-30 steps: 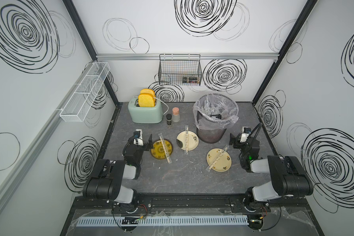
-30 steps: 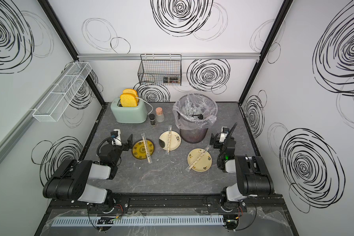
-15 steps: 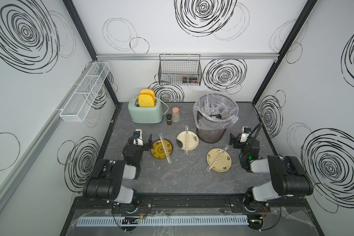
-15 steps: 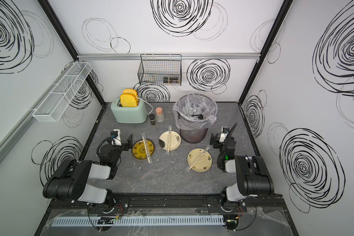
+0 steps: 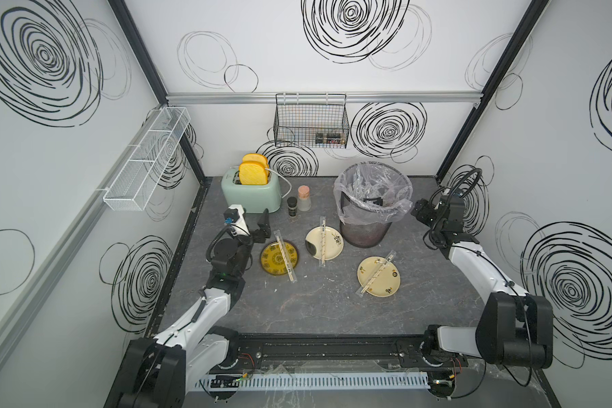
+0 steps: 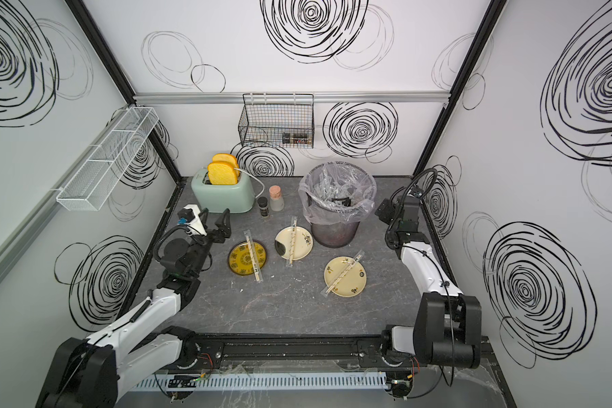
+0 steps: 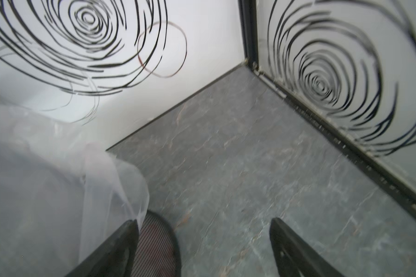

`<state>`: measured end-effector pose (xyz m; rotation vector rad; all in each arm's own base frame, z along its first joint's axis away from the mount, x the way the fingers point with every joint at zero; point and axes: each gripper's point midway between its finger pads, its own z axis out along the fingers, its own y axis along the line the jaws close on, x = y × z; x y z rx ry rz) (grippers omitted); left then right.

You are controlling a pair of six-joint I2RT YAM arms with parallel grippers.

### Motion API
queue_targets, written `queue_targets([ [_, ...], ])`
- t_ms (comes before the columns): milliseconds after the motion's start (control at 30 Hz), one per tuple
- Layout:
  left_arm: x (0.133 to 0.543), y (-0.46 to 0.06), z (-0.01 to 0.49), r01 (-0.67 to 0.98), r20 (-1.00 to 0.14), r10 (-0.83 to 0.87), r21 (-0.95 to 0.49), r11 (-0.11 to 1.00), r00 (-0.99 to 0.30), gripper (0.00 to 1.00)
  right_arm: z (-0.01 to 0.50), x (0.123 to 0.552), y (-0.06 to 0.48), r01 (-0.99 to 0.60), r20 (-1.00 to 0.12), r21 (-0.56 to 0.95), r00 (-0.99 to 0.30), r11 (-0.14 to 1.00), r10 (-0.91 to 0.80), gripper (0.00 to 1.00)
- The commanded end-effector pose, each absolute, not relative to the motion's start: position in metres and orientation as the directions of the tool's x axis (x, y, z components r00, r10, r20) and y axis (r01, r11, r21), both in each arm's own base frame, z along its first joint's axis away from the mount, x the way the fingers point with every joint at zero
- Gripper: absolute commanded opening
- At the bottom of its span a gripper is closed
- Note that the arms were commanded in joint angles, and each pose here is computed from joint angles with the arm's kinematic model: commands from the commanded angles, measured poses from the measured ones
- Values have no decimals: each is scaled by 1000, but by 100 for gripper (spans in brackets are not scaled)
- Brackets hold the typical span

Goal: Remove the packaging of disposable chopsticks
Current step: Pick up the disposable chopsticks from the plate.

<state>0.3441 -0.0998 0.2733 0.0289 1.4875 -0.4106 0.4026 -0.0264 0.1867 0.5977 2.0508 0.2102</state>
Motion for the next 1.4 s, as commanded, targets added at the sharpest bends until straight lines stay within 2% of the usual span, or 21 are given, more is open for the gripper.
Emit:
queue_targets([
  [0, 318, -160, 283, 464, -963, -252, -268, 845, -98, 82, 143, 350, 18, 307, -510, 483, -663, 820, 548, 84],
  [133, 261, -229, 291, 702, -967, -148, -251, 666, -206, 81, 132, 312, 32, 299, -422, 499, -736, 813, 529, 80],
  [233, 209, -271, 281, 860, -971, 3, -211, 465, -240, 82, 123, 287, 52, 270, -350, 559, -781, 784, 518, 75],
  [333, 168, -299, 268, 935, -968, 136, -160, 317, -212, 82, 107, 268, 67, 255, -300, 574, -819, 778, 490, 68],
  [400, 150, -310, 263, 959, -965, 201, -110, 263, -166, 82, 95, 259, 76, 255, -271, 557, -844, 790, 464, 66],
  [600, 136, -325, 253, 977, -954, 257, -112, 180, -156, 81, 66, 245, 109, 260, -160, 560, -898, 787, 410, 64],
  [700, 130, -328, 248, 982, -951, 267, -117, 150, -154, 80, 56, 248, 114, 263, -144, 541, -907, 799, 397, 63],
  [800, 130, -328, 244, 980, -949, 273, -121, 154, -161, 81, 45, 252, 114, 278, -130, 523, -908, 806, 398, 56],
  [933, 130, -328, 241, 981, -946, 283, -120, 154, -160, 81, 36, 259, 116, 291, -120, 520, -906, 803, 406, 53],
  [1233, 134, -329, 238, 978, -942, 291, -122, 170, -168, 81, 18, 262, 111, 320, -107, 488, -901, 812, 420, 33],
  [1367, 135, -330, 238, 978, -942, 293, -118, 174, -166, 81, 16, 263, 108, 331, -113, 483, -894, 811, 433, 20],
])
